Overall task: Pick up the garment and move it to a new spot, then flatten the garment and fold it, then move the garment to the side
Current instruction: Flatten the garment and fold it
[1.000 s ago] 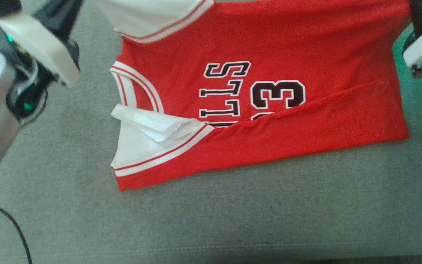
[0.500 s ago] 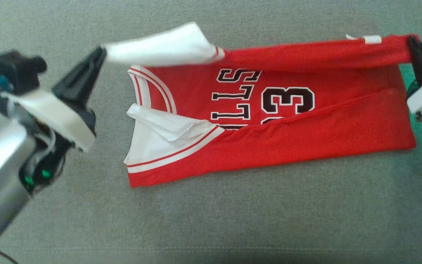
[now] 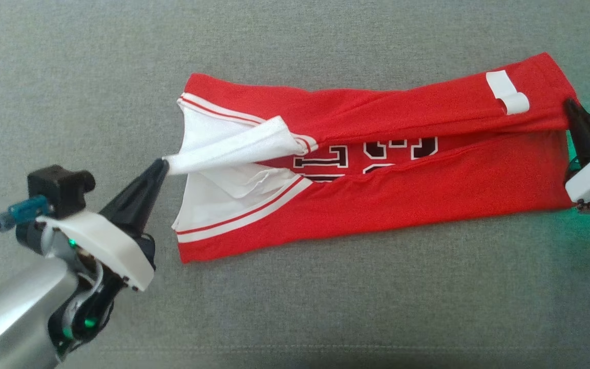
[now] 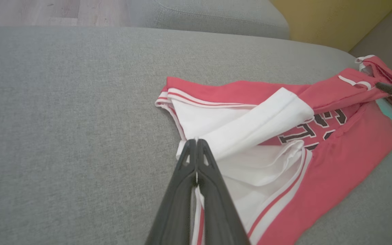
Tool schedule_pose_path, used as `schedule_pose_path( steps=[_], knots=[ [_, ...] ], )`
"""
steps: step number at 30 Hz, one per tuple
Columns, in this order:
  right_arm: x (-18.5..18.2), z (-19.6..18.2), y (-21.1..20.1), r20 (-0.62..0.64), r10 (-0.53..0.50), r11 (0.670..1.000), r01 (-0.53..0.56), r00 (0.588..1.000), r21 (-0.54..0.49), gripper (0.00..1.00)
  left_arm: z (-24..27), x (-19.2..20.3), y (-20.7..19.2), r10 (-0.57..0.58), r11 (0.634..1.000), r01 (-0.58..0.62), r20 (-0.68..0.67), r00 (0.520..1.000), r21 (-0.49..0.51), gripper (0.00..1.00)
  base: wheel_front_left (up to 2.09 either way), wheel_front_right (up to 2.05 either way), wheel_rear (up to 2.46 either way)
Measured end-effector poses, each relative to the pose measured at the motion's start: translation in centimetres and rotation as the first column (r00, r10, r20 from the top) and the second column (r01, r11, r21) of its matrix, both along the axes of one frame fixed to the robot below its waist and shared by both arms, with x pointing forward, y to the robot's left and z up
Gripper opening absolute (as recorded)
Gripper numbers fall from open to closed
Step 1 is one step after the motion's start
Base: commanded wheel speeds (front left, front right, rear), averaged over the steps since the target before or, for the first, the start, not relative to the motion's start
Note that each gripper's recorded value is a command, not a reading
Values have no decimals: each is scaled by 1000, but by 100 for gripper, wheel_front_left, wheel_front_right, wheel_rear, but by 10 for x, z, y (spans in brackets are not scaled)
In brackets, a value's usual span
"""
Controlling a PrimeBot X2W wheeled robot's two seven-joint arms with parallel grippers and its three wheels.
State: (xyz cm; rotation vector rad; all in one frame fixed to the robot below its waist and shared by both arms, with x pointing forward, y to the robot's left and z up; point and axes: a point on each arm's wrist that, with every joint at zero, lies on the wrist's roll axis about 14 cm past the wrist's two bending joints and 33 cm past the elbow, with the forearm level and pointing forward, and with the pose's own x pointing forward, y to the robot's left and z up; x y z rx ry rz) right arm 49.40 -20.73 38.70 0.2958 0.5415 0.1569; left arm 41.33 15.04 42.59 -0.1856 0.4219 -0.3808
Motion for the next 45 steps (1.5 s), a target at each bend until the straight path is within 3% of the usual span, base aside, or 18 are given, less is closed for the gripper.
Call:
schedule_pose_path(
  steps=[6,7,8,9,10,11,20,28,36,45],
  knots=[
    [-4,-3,4,-18,0,1000,0,1000,7,0,-7,-8,2,8,1000,-8,-15,1000,28,0,0,0,0],
    [-7,-4,5,-26,-1,1000,1,1000,12,12,-7,-8,2,9,1000,-8,-14,1000,30,0,0,0,0],
    [-9,-6,5,-36,-3,1000,4,999,17,40,-7,-9,1,8,1000,-8,-14,1000,29,0,0,0,0],
    [-12,-7,5,-44,-4,1000,5,999,16,100,-7,-11,-1,9,1000,-8,-16,1000,26,15,0,0,0],
    [-15,-7,3,-44,-12,1000,12,999,13,100,-8,-12,-1,13,1000,-13,-18,1000,25,48,0,0,0],
    [-16,-6,1,-41,-19,1000,20,999,11,100,-9,-14,-1,22,999,-21,-21,1000,29,100,0,0,0],
    [-56,21,-4,74,-76,997,74,994,22,100,36,-11,4,184,982,-190,175,967,20,100,0,0,0],
    [-116,33,-1,161,-90,996,92,983,-4,100,42,-74,3,305,948,-319,248,920,18,100,0,0,0],
    [-130,58,-1,285,-102,994,108,953,-5,100,51,-107,-1,345,927,-375,331,878,29,100,0,0,0],
    [-130,43,8,251,-88,995,95,964,-17,100,60,-131,1,358,903,-423,416,836,72,100,0,0,0]
  ],
)
